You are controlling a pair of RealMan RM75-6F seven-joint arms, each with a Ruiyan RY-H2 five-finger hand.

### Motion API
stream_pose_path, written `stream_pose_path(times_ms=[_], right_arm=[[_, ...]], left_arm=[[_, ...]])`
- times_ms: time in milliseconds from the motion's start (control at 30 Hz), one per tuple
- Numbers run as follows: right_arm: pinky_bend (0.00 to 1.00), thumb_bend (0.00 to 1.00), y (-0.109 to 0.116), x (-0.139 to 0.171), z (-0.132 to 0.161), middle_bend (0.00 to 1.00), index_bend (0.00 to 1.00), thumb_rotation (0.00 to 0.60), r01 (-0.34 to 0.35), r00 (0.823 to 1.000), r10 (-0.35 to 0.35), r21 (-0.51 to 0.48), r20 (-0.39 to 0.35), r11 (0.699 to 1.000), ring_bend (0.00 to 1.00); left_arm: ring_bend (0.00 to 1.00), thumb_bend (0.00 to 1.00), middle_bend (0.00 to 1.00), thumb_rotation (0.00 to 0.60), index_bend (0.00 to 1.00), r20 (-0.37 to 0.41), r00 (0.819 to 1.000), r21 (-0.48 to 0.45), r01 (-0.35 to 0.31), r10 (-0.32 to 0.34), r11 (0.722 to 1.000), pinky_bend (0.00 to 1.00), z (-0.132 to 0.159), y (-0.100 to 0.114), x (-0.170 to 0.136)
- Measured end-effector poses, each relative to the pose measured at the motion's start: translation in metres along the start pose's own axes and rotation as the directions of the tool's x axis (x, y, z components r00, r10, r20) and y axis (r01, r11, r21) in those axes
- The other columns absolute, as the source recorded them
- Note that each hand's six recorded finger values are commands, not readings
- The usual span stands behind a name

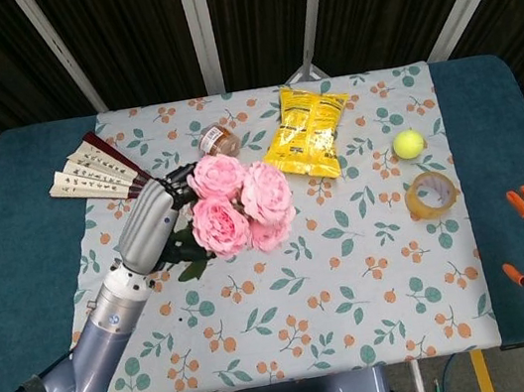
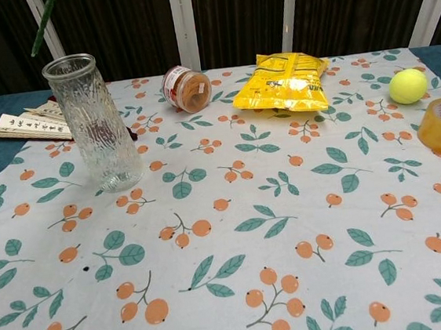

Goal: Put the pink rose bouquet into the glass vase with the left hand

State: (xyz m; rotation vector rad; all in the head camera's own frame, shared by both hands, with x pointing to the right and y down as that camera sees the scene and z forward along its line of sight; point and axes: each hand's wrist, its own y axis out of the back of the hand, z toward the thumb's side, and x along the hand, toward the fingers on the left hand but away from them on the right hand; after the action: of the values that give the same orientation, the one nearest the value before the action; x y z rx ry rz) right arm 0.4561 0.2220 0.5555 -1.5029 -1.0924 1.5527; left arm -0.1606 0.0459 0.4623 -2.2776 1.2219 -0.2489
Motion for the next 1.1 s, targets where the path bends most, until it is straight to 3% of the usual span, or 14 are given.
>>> stream_pose_path(times_ms=[233,467,733,1100], right_arm=[[0.0,0.24,-0.002,-0.002,-0.01,0.02,0.1,0.6,-0.008,0.999,0.007,0.01,0.04,1.0,0.09],[0.0,0.24,0.001,-0.004,-0.016,0.02,0.1,0.6,0.013,0.998,-0.014,0.018,0.057,1.0,0.09],[0.0,0.24,-0.001,-0.005,-0.016,0.02,0.1,0.6,0.017,0.998,-0.018,0.026,0.066,1.0,0.09],[0.0,0.24,-0.007,-0.007,-0.015,0.02,0.1,0.6,0.0,0.998,-0.001,0.025,0.071,1.0,0.09]], left_arm=[[0.34,0.42,0.51,0.6,0.49,0.003,1.0,-0.023,-0.01,0.01,1.0,0.4,-0.018,0.025,0.016],[0.34,0.42,0.51,0.6,0.49,0.01,0.998,0.03,-0.055,0.055,0.998,0.41,-0.039,0.058,0.018],[0.34,0.42,0.51,0.6,0.49,0.016,0.994,-0.017,-0.104,0.104,0.994,0.44,-0.056,0.072,0.014],[0.34,0.42,0.5,0.6,0.49,-0.01,0.98,-0.008,-0.2,0.2,0.98,0.44,-0.107,0.08,0.002]])
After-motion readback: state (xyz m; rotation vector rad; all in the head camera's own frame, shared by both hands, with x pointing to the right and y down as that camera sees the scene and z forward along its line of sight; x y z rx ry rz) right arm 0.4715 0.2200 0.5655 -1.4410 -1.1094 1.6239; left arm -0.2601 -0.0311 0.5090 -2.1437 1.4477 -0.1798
